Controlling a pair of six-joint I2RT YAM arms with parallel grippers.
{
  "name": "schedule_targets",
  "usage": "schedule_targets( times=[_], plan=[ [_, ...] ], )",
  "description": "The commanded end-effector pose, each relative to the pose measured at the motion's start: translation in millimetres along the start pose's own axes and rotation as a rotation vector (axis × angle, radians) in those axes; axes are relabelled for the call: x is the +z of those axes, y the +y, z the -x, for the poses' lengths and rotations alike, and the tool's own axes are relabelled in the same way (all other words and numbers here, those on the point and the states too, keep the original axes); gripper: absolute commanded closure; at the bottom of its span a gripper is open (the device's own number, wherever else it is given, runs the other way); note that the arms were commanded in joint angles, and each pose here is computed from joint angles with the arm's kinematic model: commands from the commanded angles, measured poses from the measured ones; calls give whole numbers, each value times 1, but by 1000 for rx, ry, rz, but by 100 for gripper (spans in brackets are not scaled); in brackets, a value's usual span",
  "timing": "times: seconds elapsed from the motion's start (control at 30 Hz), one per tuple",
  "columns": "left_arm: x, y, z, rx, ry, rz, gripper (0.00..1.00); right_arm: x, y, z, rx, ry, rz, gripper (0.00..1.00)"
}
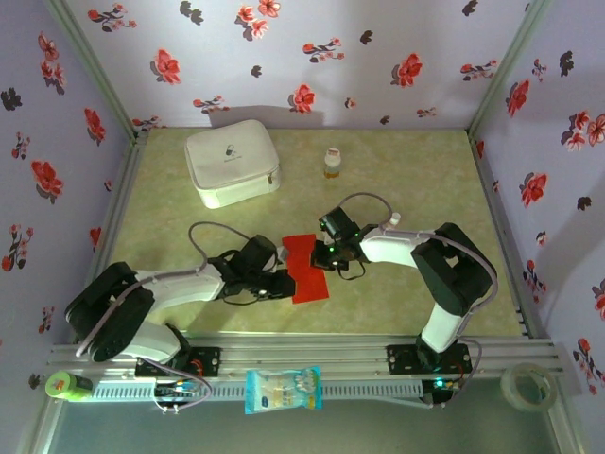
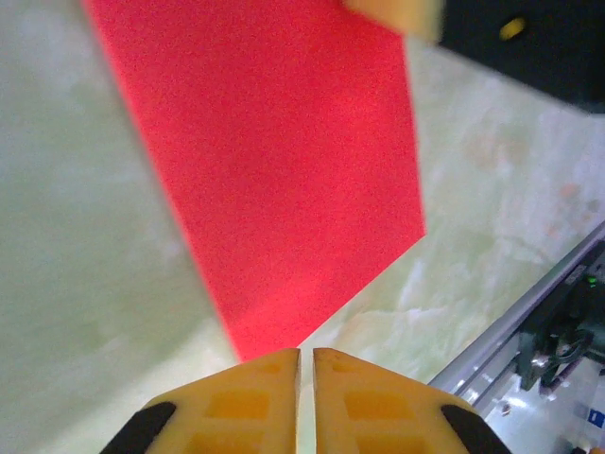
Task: Fold a paper plane with a square sheet of paper (pick it up from the middle)
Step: First fold the square sheet of paper in half at the center of the table.
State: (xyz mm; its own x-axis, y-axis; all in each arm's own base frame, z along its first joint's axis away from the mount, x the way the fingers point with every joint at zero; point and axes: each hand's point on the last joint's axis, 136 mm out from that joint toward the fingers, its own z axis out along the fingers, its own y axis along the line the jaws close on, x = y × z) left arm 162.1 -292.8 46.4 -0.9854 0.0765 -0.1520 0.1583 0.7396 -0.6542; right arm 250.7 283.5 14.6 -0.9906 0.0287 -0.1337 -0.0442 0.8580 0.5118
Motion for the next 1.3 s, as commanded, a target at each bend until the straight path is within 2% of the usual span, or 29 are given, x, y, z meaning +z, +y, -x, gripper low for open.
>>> schedule_targets(
  times=[0.0,0.1,0.37,0.57,0.77,0.9,1.03,1.17,1.27],
  plan=[
    [6,-22,10,20,5,-54,88,6,-62,-36,80,94,-238,100],
    [19,-25,7,19,49,-57,88,7,-62,-36,89,96,-231,100],
    [36,10,-22,-8,131,43,88,6,-63,-37,85,97,-238,100],
    [30,31,-46,-29,161,74,88,7,-65,-39,85,100,-241,100],
    [16,22,-49,-10,136,35,88,8,-61,-36,76,100,-231,100],
    [-1,4,-28,18,40,9,88,7,-46,-27,60,93,-192,100],
    [-24,-2,8,-23,-117,-18,88,-3,-5,-5,15,46,-63,99],
    [-45,3,49,-99,-248,-37,88,-28,30,14,-15,-14,27,90],
    [-51,0,80,-139,-299,-81,86,-45,34,17,-10,-66,43,85]
  ],
)
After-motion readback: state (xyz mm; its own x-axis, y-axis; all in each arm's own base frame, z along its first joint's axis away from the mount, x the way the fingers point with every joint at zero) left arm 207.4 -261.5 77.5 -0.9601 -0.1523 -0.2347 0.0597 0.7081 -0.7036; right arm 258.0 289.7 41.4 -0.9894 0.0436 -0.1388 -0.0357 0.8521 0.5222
